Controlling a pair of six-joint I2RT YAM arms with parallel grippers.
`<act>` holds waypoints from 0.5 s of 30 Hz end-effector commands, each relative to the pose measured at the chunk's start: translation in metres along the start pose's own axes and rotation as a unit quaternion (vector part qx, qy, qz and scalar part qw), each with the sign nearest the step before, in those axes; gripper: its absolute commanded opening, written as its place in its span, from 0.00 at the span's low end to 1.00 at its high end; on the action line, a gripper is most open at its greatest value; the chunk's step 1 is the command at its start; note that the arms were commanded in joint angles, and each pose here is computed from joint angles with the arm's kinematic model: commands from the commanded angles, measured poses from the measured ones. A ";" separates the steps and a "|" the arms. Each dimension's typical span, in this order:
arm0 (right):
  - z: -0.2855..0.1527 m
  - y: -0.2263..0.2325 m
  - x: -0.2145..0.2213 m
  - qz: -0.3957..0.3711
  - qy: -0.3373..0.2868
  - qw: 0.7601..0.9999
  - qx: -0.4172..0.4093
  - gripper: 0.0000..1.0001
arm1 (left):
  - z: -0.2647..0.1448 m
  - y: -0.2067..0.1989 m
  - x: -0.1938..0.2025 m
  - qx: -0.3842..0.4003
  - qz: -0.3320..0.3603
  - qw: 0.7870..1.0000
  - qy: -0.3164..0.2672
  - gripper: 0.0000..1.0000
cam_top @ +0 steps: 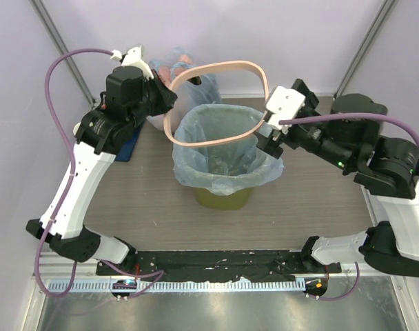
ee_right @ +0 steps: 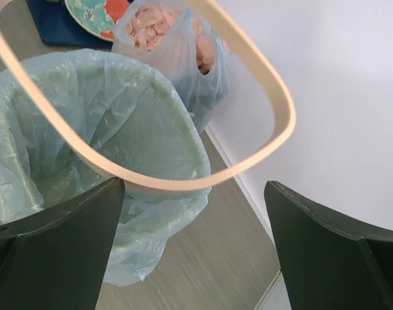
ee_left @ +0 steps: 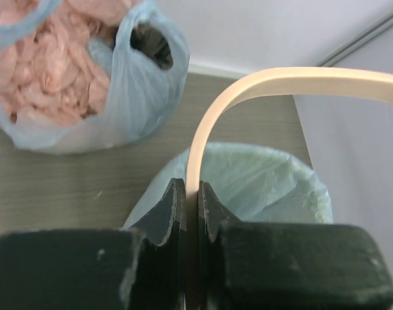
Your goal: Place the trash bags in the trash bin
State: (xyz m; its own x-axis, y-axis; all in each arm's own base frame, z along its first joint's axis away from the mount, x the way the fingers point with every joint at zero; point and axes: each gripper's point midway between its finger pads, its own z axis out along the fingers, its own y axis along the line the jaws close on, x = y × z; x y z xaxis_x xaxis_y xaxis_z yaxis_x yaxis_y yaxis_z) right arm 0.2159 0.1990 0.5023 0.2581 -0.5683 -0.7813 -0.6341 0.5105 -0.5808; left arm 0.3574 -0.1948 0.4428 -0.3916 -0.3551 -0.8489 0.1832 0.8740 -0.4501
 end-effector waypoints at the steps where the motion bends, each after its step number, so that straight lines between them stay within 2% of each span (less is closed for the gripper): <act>1: -0.003 -0.010 -0.021 0.034 -0.073 0.997 0.020 0.96 | -0.011 0.015 0.027 -0.045 -0.018 0.999 0.018 0.00; 3: -0.002 -0.008 -0.019 0.041 -0.074 0.996 0.017 0.96 | -0.008 0.019 0.036 -0.057 -0.012 0.998 0.024 0.00; 8: 0.001 0.001 0.003 -0.007 -0.054 0.998 0.011 0.97 | 0.004 0.022 0.049 -0.068 0.010 0.997 0.032 0.00; 12: 0.004 0.034 0.076 -0.106 0.053 0.992 -0.033 0.98 | 0.014 0.032 0.052 -0.090 0.023 0.995 0.023 0.00; 15: -0.012 0.041 0.093 -0.091 0.071 0.992 -0.040 1.00 | 0.016 0.032 0.051 -0.091 0.018 0.996 0.017 0.00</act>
State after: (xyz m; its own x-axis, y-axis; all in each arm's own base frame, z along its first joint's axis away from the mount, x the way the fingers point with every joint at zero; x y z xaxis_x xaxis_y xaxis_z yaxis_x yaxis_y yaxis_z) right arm 0.2159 0.1827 0.4166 0.2629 -0.6942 -0.6700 -0.6608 0.3765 -0.6493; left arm 0.3487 -0.1940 0.3659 -0.4915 -0.2893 -0.8214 0.0454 0.9334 -0.3560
